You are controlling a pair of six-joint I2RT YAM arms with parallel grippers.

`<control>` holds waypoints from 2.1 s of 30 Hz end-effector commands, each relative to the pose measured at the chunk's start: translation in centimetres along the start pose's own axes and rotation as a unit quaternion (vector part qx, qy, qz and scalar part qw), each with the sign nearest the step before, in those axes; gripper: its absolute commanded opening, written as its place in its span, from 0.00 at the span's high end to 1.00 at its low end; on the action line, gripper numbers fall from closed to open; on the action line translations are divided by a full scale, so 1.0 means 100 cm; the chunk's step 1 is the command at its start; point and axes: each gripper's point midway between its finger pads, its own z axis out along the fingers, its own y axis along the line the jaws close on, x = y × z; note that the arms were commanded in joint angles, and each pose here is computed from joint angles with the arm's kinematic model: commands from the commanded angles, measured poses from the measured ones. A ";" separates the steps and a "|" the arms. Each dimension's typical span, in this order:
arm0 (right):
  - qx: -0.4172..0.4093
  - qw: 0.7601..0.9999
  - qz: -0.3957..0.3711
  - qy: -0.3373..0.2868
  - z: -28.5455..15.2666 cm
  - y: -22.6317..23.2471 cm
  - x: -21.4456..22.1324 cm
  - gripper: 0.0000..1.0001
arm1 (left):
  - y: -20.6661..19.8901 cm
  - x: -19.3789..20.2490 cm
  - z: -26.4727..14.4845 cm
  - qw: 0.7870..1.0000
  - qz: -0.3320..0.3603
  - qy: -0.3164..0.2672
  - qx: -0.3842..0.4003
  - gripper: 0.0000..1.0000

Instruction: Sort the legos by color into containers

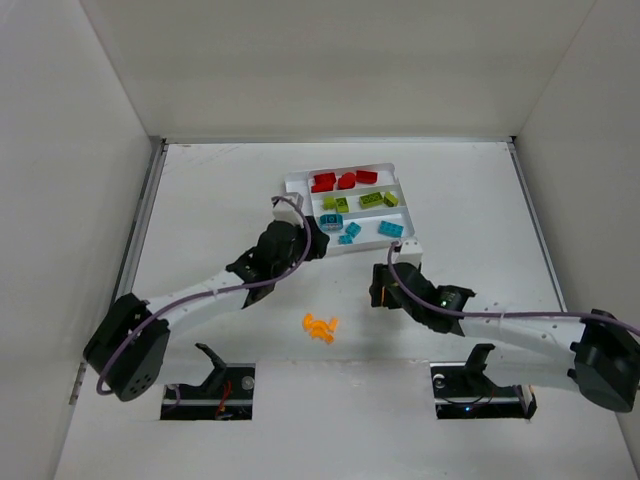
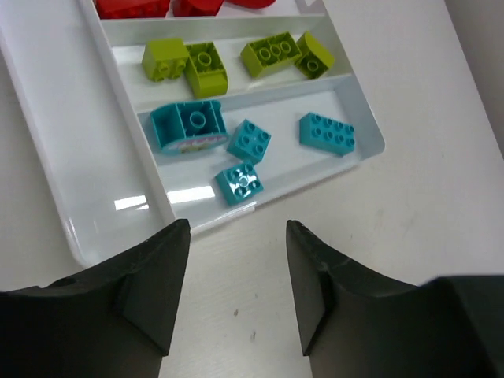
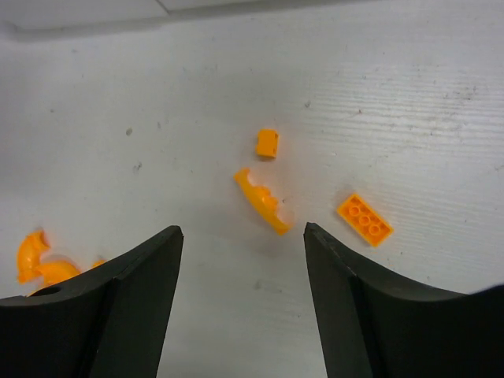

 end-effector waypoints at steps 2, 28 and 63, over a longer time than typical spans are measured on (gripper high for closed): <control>0.027 0.999 -0.019 0.007 -0.002 -0.002 -0.003 0.33 | 0.002 0.019 -0.031 1.000 0.011 0.012 0.011 0.59; -0.011 1.000 -0.022 0.009 0.038 0.023 -0.028 0.80 | 0.055 0.135 -0.110 0.989 0.009 0.131 -0.065 0.56; -0.079 0.992 0.011 -0.097 0.080 0.098 -0.134 0.71 | 0.049 0.165 -0.118 0.983 0.027 0.168 -0.068 0.60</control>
